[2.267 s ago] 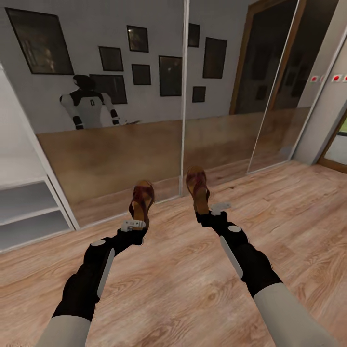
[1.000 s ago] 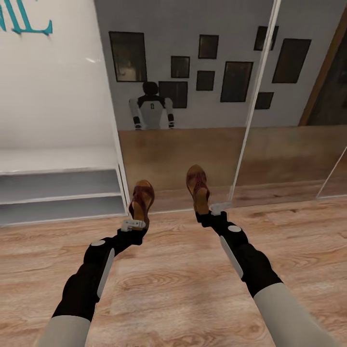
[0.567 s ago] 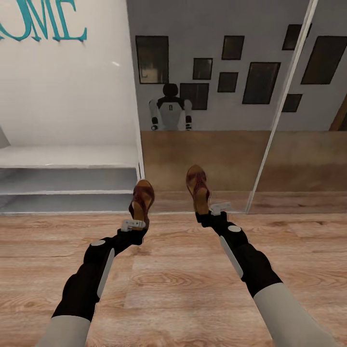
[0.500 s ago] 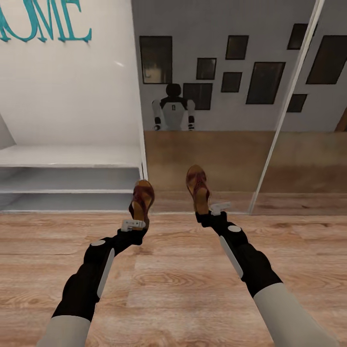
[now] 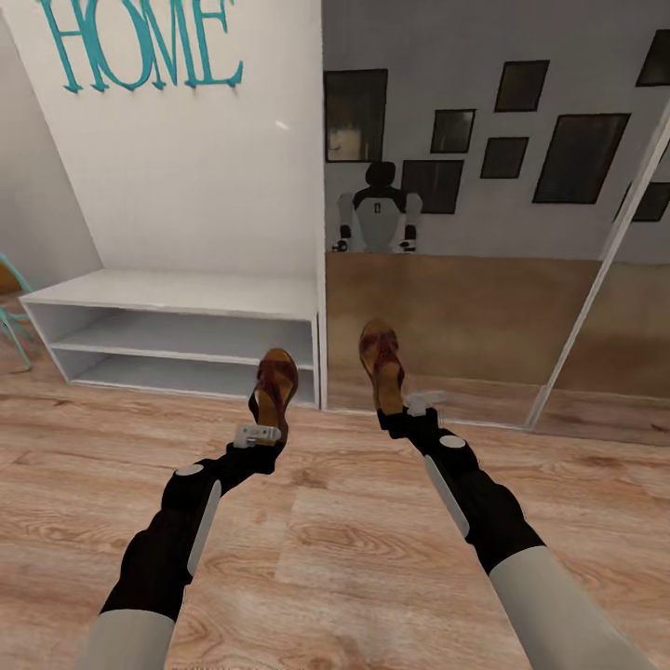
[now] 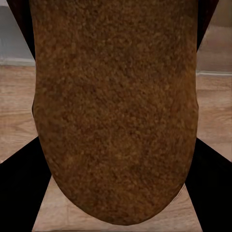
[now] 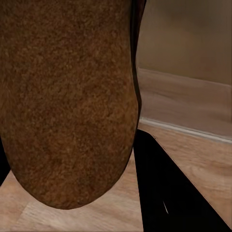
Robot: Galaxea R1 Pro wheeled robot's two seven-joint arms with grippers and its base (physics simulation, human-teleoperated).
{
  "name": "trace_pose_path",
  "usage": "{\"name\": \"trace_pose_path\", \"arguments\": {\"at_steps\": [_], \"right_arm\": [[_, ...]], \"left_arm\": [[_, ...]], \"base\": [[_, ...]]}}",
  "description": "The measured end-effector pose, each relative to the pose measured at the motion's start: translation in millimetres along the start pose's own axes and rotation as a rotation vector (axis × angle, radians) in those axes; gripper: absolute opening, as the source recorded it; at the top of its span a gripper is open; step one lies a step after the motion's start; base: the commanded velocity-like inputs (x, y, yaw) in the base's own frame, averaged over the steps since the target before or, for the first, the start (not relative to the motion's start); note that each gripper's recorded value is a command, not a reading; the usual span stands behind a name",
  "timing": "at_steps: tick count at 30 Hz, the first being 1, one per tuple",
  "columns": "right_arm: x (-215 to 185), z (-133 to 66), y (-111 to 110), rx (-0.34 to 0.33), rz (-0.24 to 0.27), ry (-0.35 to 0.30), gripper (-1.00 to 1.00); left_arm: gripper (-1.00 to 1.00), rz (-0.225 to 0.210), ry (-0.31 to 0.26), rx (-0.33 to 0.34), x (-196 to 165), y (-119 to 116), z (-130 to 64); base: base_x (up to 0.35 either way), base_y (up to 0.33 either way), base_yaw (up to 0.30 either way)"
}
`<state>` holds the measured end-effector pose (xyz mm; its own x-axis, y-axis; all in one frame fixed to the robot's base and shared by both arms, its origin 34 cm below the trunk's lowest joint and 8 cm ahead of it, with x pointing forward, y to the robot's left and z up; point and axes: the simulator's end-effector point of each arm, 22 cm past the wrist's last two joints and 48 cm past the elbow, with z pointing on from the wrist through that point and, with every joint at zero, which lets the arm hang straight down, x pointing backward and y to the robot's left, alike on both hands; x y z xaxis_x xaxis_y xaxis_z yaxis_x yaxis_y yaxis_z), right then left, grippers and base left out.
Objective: Pick up the two gym shoes and the two sandals from the corridor floor and place them onto the hallstand (shoe rack) in the corridor, making sure they are on the rack and not on the floor. Arrange them so the two gym shoes are next to each other and the two sandals are next to each other.
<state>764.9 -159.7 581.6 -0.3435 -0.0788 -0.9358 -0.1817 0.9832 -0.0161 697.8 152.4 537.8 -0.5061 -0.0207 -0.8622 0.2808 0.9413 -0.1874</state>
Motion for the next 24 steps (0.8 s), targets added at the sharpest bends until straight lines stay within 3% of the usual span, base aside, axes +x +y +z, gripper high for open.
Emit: {"name": "trace_pose_path", "arguments": {"at_steps": [24], "right_arm": [[0.0, 0.0, -0.1, 0.0, 0.0, 0.0, -1.0]], "left_arm": [[-1.0, 0.003, 0.001, -0.003, 0.2, 0.5, 0.0]], "base": [[0.0, 0.0, 0.297]]}}
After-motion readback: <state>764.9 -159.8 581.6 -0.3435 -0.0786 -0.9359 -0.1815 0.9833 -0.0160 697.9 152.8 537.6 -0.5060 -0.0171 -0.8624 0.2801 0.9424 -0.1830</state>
